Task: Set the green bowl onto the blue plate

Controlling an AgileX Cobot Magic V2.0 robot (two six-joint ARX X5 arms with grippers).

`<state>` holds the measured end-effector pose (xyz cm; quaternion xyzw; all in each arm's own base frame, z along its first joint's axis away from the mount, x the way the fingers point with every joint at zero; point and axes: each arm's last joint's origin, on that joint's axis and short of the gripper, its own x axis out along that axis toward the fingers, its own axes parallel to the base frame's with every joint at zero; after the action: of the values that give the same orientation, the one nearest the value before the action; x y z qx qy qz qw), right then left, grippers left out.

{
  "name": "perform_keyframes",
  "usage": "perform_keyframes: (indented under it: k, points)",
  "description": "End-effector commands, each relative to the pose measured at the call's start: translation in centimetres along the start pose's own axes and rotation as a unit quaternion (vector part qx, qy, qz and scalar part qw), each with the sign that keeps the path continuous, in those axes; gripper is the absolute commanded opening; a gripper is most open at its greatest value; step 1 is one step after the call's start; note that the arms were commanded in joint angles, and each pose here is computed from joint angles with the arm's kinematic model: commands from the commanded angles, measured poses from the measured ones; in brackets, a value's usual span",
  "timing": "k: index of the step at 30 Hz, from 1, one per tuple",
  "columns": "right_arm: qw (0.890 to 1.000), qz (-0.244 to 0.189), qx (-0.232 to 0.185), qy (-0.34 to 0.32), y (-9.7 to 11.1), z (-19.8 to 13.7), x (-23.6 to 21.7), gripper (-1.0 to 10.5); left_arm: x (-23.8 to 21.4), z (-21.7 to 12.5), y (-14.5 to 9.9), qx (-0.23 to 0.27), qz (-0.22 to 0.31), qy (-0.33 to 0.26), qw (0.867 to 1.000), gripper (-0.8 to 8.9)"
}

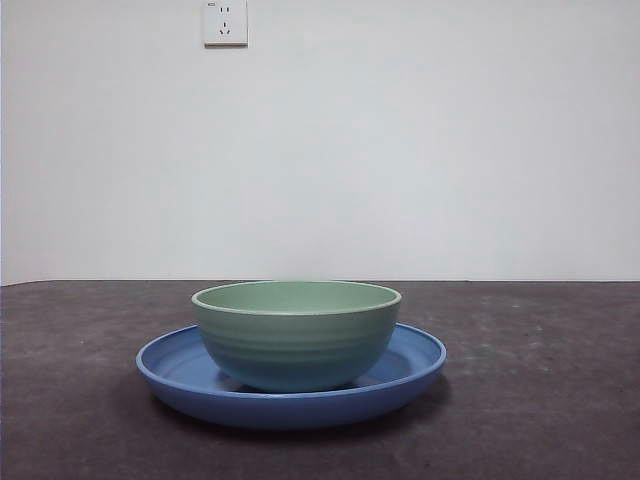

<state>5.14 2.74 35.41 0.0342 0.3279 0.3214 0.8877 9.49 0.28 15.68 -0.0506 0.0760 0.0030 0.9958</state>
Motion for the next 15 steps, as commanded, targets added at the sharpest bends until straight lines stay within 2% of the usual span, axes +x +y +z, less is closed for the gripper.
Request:
perform_keyframes:
  k: [1, 15]
  points:
    - [1.0, 0.003, -0.008, -0.008, 0.16, 0.36, -0.26, 0.5, 0.19, -0.74, 0.11, 0.002, 0.005, 0.013, 1.0, 0.29]
    - [1.0, 0.003, -0.008, -0.008, 0.16, 0.36, -0.26, 0.5, 0.19, -0.75, -0.12, 0.004, -0.006, 0.014, 1.0, 0.29]
